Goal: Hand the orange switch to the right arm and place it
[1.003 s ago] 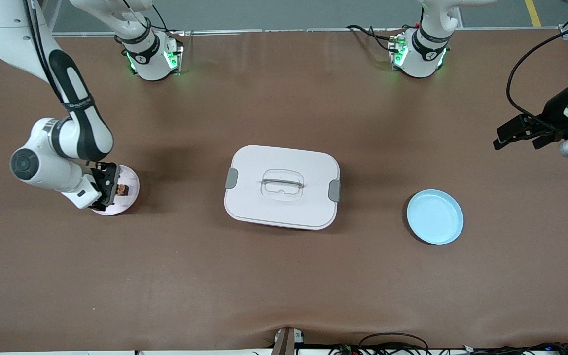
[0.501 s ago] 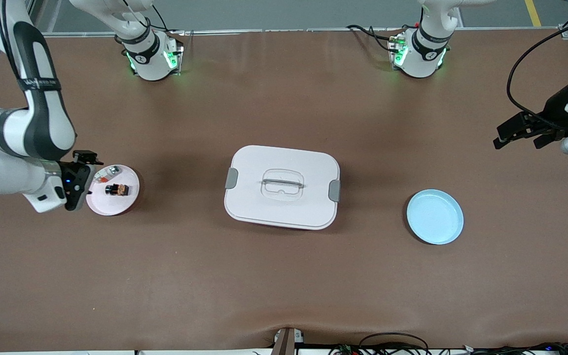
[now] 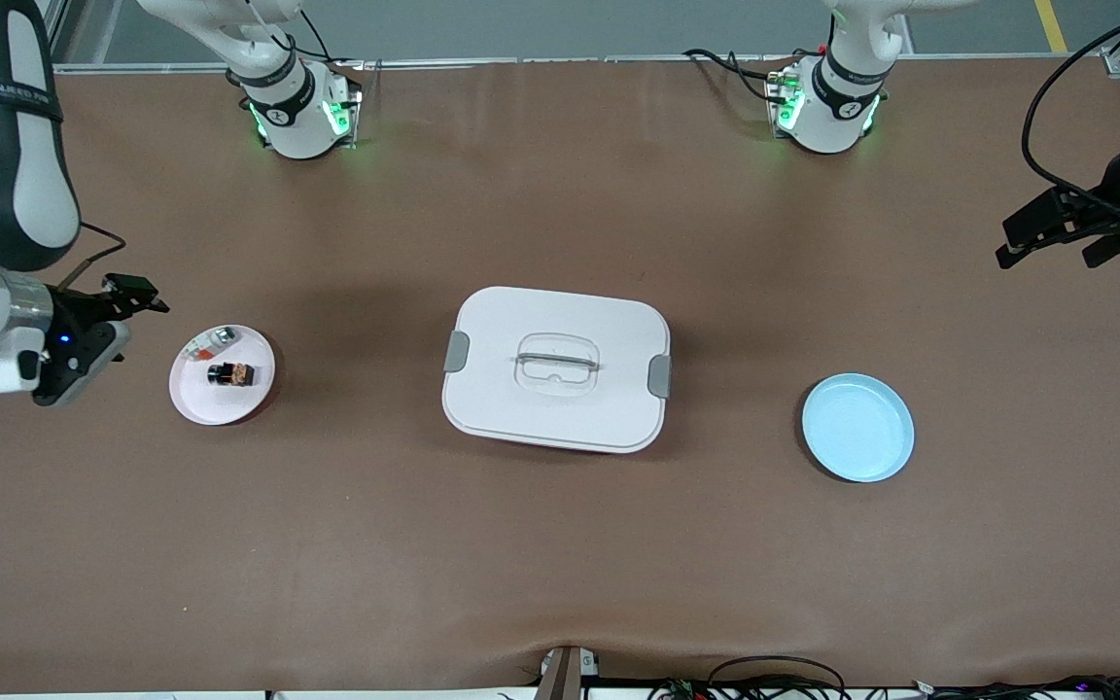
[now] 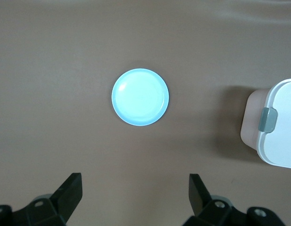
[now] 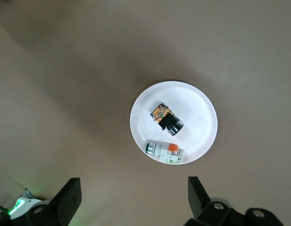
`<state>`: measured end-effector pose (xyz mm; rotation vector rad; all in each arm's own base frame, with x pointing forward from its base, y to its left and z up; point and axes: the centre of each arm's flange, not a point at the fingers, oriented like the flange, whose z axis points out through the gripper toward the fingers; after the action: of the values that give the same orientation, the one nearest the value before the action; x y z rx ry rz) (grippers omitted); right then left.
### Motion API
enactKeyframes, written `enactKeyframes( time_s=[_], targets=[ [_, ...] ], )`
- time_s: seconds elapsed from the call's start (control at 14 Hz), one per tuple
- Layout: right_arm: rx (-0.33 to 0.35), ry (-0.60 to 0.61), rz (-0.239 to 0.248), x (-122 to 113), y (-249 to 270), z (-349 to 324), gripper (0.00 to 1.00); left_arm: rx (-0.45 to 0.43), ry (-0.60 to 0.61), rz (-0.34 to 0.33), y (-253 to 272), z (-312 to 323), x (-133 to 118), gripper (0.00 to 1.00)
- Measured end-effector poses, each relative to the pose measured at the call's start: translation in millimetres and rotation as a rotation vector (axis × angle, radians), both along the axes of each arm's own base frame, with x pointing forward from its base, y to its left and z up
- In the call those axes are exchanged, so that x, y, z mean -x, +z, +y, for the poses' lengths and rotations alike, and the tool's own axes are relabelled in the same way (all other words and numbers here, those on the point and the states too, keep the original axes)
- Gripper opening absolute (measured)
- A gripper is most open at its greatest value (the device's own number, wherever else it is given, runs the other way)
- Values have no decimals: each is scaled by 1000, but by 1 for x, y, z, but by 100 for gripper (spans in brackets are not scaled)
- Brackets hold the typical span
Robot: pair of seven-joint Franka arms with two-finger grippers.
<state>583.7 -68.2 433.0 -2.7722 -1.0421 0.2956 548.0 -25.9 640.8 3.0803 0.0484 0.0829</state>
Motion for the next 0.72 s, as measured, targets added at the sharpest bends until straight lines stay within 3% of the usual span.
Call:
enactKeyframes(
  time_s=[0.5, 0.72],
  targets=[
    [139, -416, 10, -1, 80, 14, 100, -1, 7, 21, -2, 4, 2, 100],
    [154, -468, -21, -4, 104, 16, 100, -1, 5, 19, -1, 4, 2, 100]
  ],
)
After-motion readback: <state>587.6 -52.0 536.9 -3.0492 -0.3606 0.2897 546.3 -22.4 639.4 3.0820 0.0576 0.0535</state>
